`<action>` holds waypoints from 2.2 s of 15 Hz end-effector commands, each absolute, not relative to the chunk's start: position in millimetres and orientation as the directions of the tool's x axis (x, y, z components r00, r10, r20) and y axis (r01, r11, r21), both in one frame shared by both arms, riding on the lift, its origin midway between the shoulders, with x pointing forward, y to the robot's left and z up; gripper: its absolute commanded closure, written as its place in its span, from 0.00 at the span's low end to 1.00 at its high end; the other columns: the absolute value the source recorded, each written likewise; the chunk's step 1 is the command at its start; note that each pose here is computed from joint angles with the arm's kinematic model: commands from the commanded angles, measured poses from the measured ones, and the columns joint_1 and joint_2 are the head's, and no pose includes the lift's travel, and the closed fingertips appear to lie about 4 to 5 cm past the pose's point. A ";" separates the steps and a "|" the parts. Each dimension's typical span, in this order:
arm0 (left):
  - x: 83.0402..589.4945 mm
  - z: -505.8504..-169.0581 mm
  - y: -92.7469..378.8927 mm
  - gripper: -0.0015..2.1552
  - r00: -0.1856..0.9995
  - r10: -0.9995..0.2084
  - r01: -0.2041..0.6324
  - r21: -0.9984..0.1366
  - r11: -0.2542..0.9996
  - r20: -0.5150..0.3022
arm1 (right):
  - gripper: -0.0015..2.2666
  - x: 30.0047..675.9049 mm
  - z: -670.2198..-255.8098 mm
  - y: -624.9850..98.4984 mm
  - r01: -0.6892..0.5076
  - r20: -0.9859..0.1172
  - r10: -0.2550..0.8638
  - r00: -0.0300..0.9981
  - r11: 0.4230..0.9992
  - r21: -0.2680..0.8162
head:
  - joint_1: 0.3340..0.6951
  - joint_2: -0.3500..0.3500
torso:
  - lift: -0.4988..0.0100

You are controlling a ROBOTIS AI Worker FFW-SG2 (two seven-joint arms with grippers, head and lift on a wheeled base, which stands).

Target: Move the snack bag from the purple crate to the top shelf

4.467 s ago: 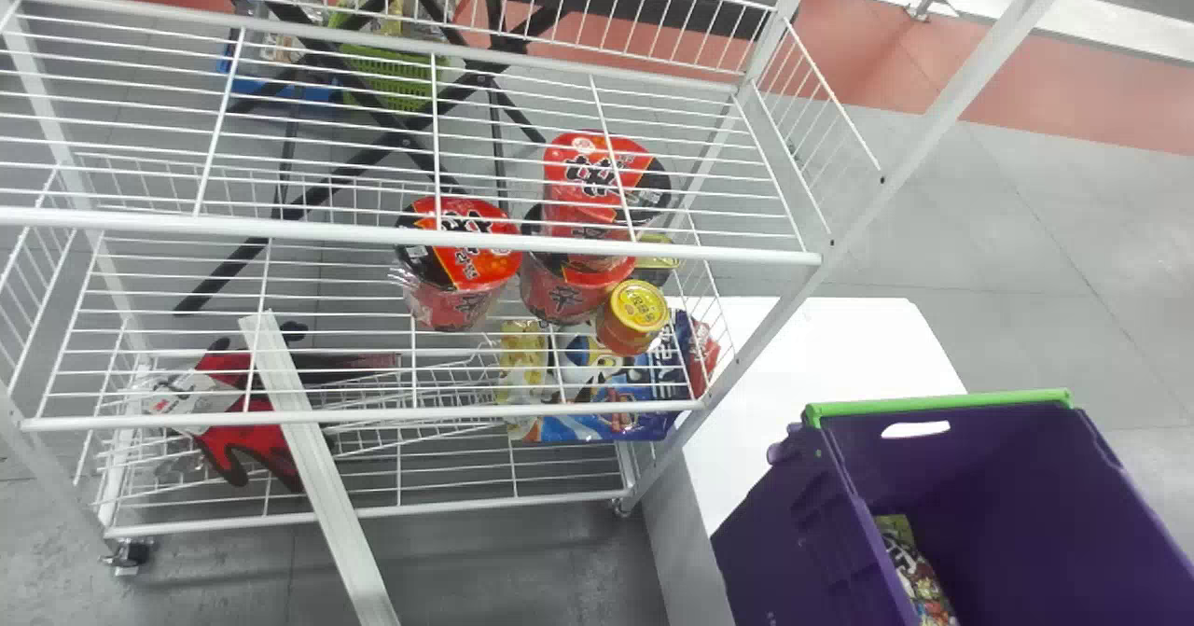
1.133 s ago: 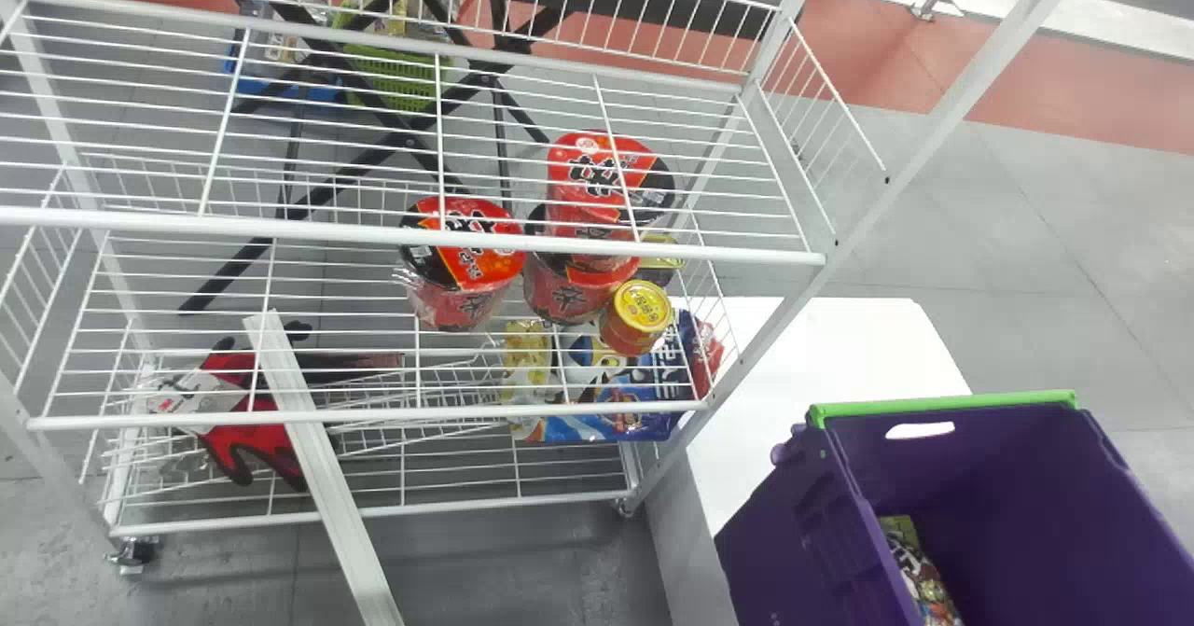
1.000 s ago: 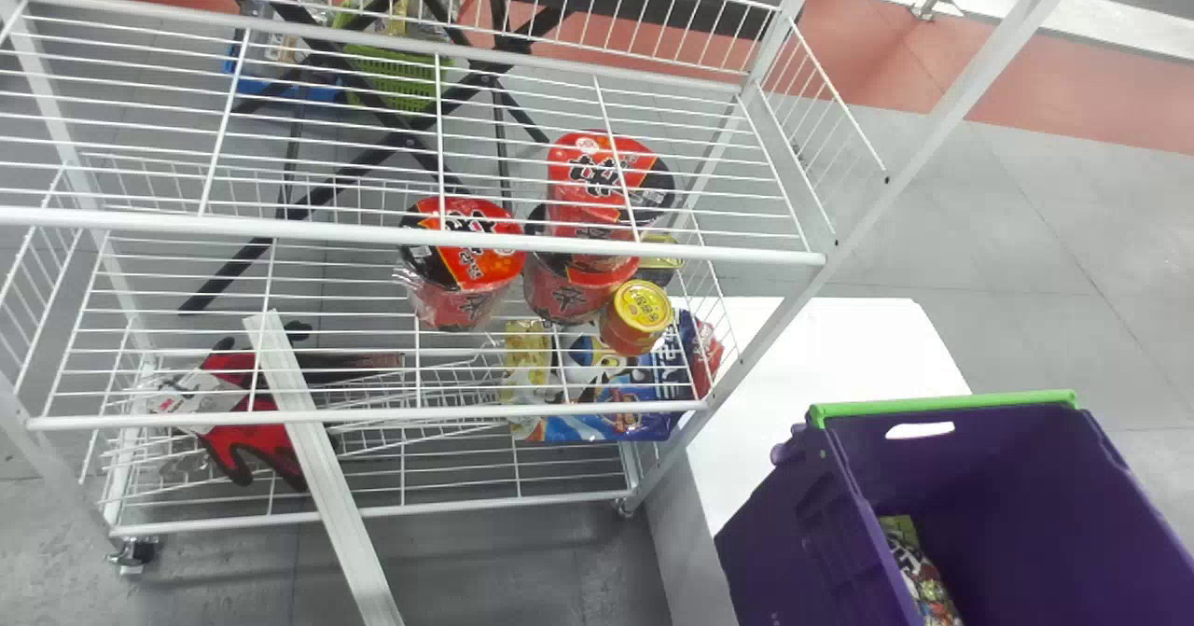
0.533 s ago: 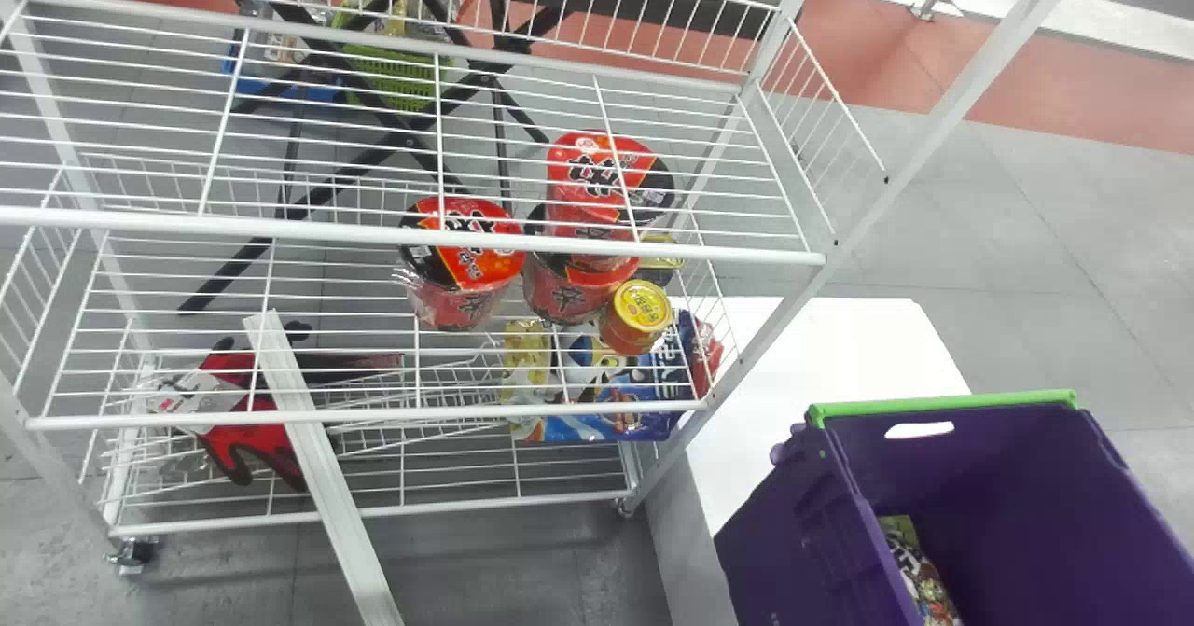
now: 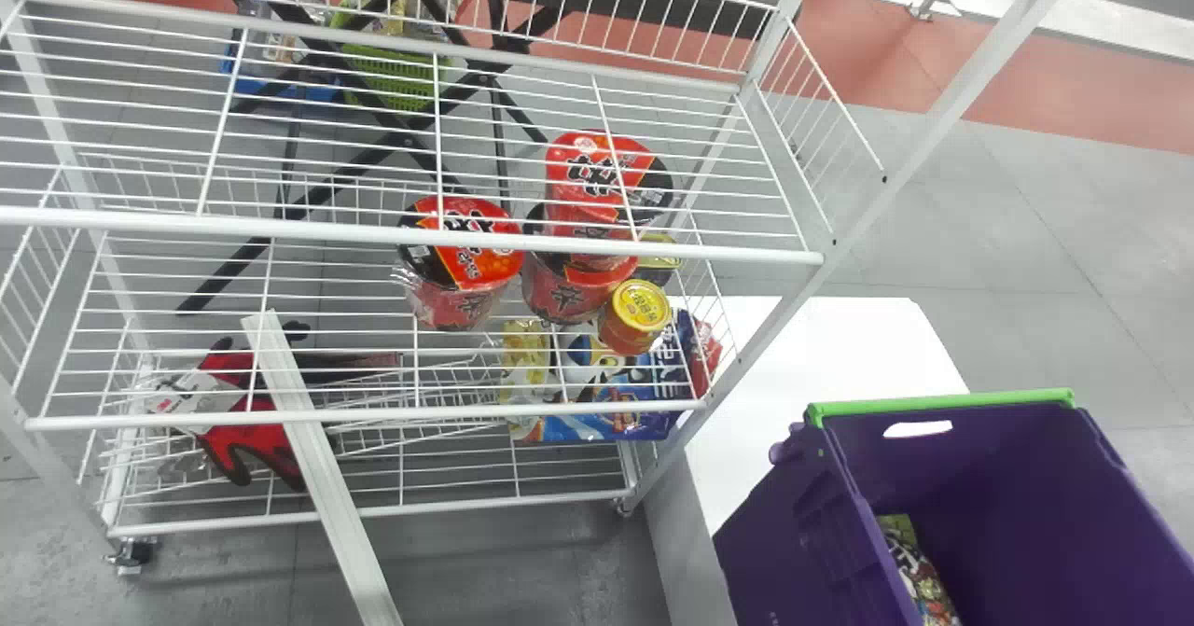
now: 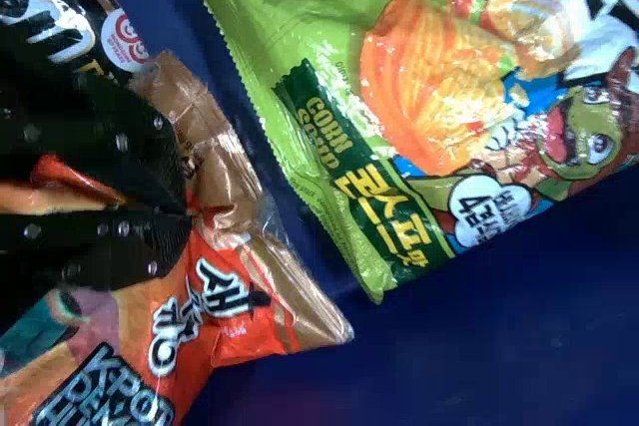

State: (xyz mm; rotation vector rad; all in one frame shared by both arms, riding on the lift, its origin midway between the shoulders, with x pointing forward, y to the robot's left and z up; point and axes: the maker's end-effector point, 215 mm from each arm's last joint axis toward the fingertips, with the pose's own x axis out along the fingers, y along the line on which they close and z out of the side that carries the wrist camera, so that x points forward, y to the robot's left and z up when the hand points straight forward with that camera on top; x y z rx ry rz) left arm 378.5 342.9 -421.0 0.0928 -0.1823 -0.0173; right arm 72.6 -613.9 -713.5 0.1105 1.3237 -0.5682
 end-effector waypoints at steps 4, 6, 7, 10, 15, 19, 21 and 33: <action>377.5 -420.2 339.0 0.05 0.983 -0.027 0.010 0.090 0.996 0.183 | 0.94 69.8 -694.4 -593.6 0.513 -0.956 -0.244 0.163 0.848 -0.129 | 1.00 0.00 | 0.09; 376.6 -420.0 338.7 0.05 0.983 -0.027 0.011 0.090 0.996 0.183 | 0.94 63.5 -687.0 -593.6 0.521 -0.957 -0.247 0.152 0.843 -0.135 | 1.00 0.00 | 0.09; 376.4 -419.2 338.4 0.05 0.983 -0.028 0.011 0.091 0.996 0.184 | 0.94 56.9 -681.2 -591.5 0.532 -0.961 -0.236 0.142 0.837 -0.127 | 1.00 0.00 | 0.09; 376.2 -418.6 337.4 0.05 0.982 -0.029 0.012 0.091 0.996 0.185 | 0.94 50.8 -660.7 -590.7 0.583 -0.965 -0.198 0.174 0.810 -0.062 | 1.00 0.00 | 0.09; 372.8 -416.6 337.1 0.05 0.982 -0.030 0.013 0.094 0.996 0.186 | 0.94 39.2 -612.0 -600.2 0.702 -0.965 -0.151 0.214 0.711 0.044 | 1.00 0.00 | 0.09; 370.6 -416.3 335.3 0.05 0.982 -0.033 0.016 0.093 0.996 0.184 | 0.94 38.7 -584.6 -594.6 0.764 -0.960 -0.107 0.257 0.631 0.134 | 1.00 0.00 | 0.13; 368.7 -414.9 334.6 0.05 0.982 -0.034 0.016 0.094 0.995 0.187 | 0.94 40.8 -577.1 -597.7 0.772 -0.953 -0.116 0.278 0.618 0.150 | 1.00 0.00 | 0.15; 359.1 -411.9 330.8 0.05 0.982 -0.041 0.023 0.095 0.995 0.186 | 0.94 51.0 -542.2 -604.4 0.796 -0.912 -0.131 0.388 0.546 0.260 | 1.00 0.00 | 0.24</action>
